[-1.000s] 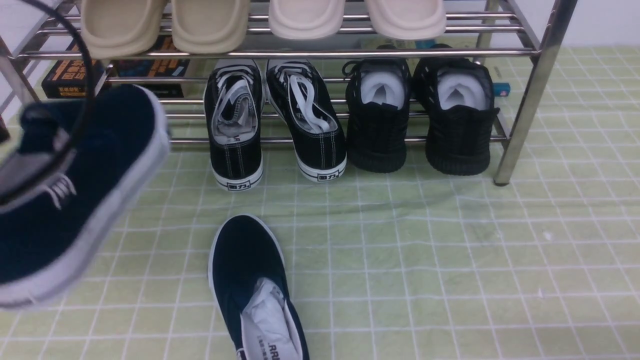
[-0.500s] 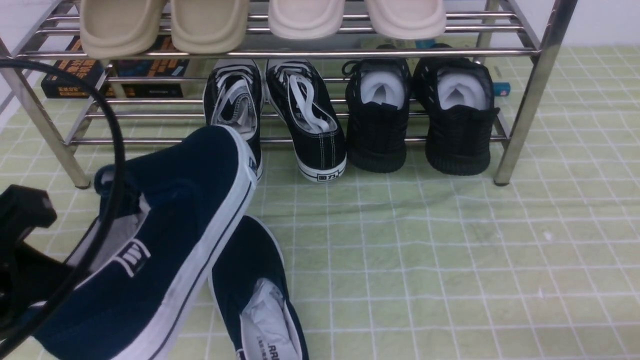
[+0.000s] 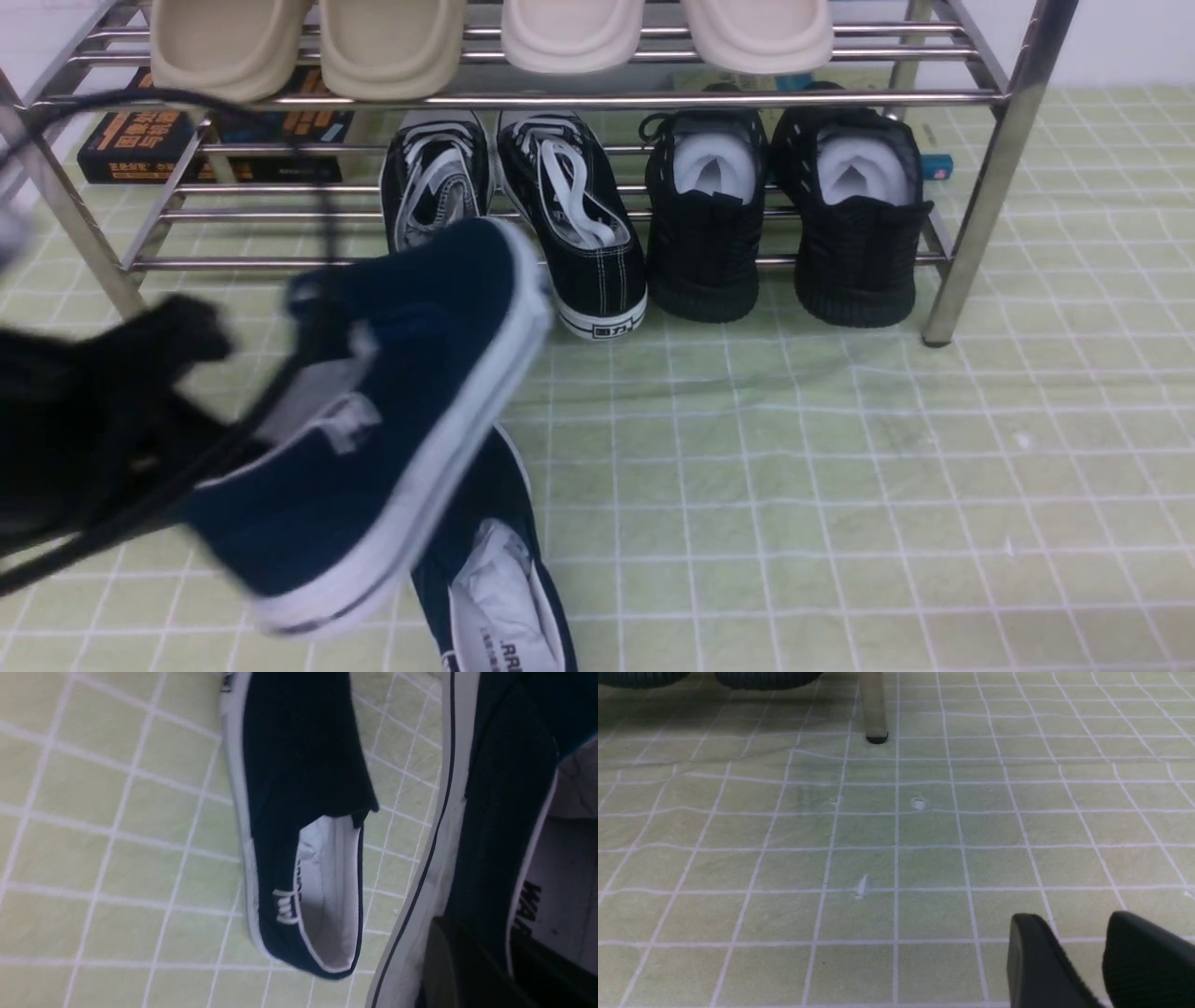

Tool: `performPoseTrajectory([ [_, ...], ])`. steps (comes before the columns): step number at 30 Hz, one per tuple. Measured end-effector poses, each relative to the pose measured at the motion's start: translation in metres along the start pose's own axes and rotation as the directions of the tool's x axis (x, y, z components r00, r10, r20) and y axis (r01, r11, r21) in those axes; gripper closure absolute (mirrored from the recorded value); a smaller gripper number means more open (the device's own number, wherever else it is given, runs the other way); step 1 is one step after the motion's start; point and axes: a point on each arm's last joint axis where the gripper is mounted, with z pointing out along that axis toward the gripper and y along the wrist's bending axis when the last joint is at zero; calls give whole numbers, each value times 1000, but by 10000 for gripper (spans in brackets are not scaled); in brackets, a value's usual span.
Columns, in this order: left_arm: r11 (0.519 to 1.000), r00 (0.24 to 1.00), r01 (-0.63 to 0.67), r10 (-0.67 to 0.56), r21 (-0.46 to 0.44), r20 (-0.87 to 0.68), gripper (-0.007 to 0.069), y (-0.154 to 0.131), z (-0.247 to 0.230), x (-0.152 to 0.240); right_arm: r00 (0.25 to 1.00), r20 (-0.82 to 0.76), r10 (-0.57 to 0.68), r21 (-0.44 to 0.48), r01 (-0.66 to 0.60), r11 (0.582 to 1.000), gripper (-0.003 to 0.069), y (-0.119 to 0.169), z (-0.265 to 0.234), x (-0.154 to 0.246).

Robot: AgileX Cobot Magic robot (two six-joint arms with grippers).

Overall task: Take the shoes off the shelf with your hand from the green coffee tablecloth.
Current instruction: 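Set the held shoe down on the floor in front of the rack with the left gripper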

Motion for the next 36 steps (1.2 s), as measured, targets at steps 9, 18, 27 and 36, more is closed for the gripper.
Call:
performPoseTrajectory([
  [9, 981, 980, -177, 170, -72, -99, 591, -52, 49, 30, 1000, 0, 0, 0, 0, 1000, 419, 0, 0, 0],
  [18, 985, 989, -98, 112, -143, 97, 589, -85, 78, 69, 1000, 0, 0, 0, 0, 1000, 419, 0, 0, 0],
  [27, 995, 983, 19, 0, -100, 183, 550, -109, 140, 126, 1000, 0, 0, 0, 0, 1000, 419, 0, 0, 0],
  [36, 983, 945, 179, -160, -41, 287, 521, -112, 139, 130, 1000, 0, 0, 0, 0, 1000, 419, 0, 0, 0],
])
